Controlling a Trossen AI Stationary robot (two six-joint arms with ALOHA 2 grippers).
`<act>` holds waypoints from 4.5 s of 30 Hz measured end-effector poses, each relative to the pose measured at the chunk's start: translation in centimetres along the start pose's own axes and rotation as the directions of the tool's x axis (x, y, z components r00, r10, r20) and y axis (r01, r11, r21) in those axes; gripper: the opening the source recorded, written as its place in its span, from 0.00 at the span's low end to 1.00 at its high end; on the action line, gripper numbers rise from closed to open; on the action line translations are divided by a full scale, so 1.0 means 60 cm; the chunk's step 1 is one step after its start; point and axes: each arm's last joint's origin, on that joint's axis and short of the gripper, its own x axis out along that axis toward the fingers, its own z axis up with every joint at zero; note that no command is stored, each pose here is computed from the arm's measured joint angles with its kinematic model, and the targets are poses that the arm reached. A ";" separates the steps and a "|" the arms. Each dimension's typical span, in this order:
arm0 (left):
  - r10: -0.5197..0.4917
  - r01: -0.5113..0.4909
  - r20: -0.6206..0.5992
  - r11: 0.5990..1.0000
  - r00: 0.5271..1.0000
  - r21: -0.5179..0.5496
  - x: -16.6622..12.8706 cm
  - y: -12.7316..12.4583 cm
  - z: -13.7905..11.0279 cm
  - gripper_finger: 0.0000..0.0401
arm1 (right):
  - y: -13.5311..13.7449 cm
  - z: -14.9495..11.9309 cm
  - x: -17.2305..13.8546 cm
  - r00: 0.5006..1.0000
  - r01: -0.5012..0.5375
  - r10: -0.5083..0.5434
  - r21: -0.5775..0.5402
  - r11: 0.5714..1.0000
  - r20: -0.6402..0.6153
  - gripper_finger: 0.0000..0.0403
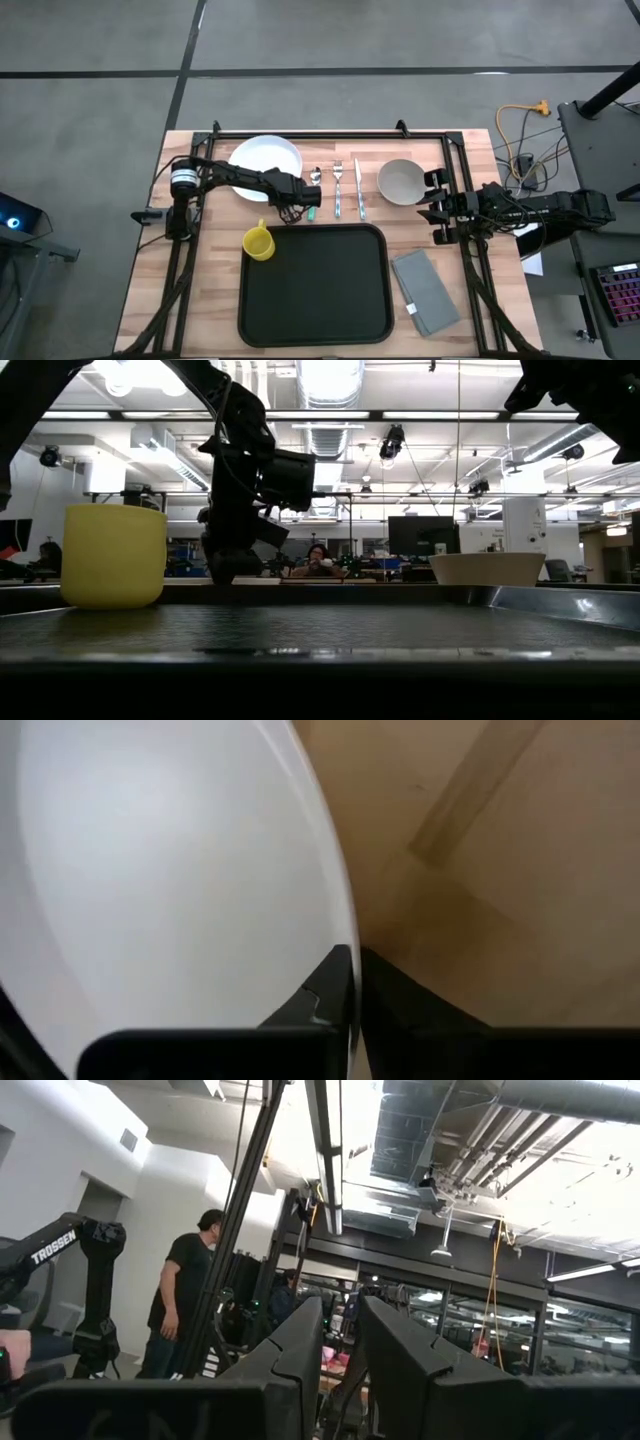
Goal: Set up tray
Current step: Put the white plate on the black serving tray to the bottom right of the yellow cup
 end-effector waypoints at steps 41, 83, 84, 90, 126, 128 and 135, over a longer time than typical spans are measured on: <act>-0.254 0.022 0.449 0.888 0.856 0.460 -0.262 -0.096 -0.145 0.00 | 0.000 0.000 0.000 1.000 0.000 0.000 0.001 1.000 -0.001 0.17; -0.551 0.154 0.343 0.667 0.761 0.729 -0.404 -0.352 -0.254 0.00 | 0.000 -0.001 0.000 1.000 0.000 0.000 0.002 1.000 -0.003 0.17; -0.560 0.167 0.331 0.660 0.760 0.732 -0.405 -0.355 -0.261 0.00 | 0.000 -0.001 0.000 1.000 0.000 0.000 0.001 1.000 -0.003 0.17; -0.579 0.217 0.275 0.639 0.767 0.738 -0.400 -0.366 -0.295 0.00 | 0.000 -0.001 0.000 1.000 -0.001 0.001 0.003 1.000 -0.003 0.17; -0.631 0.501 -0.024 0.591 0.775 0.632 -0.330 -0.392 -0.338 0.00 | 0.000 -0.001 0.000 1.000 0.000 0.000 0.002 1.000 -0.003 0.17; -0.632 0.505 -0.029 0.589 0.774 0.631 -0.330 -0.392 -0.338 0.00 | 0.000 -0.001 0.000 1.000 -0.001 0.001 0.002 1.000 -0.003 0.17; -0.636 0.530 -0.042 0.603 0.771 0.596 -0.328 -0.392 -0.336 0.08 | 0.000 -0.001 0.000 1.000 -0.001 0.001 0.001 1.000 -0.003 0.17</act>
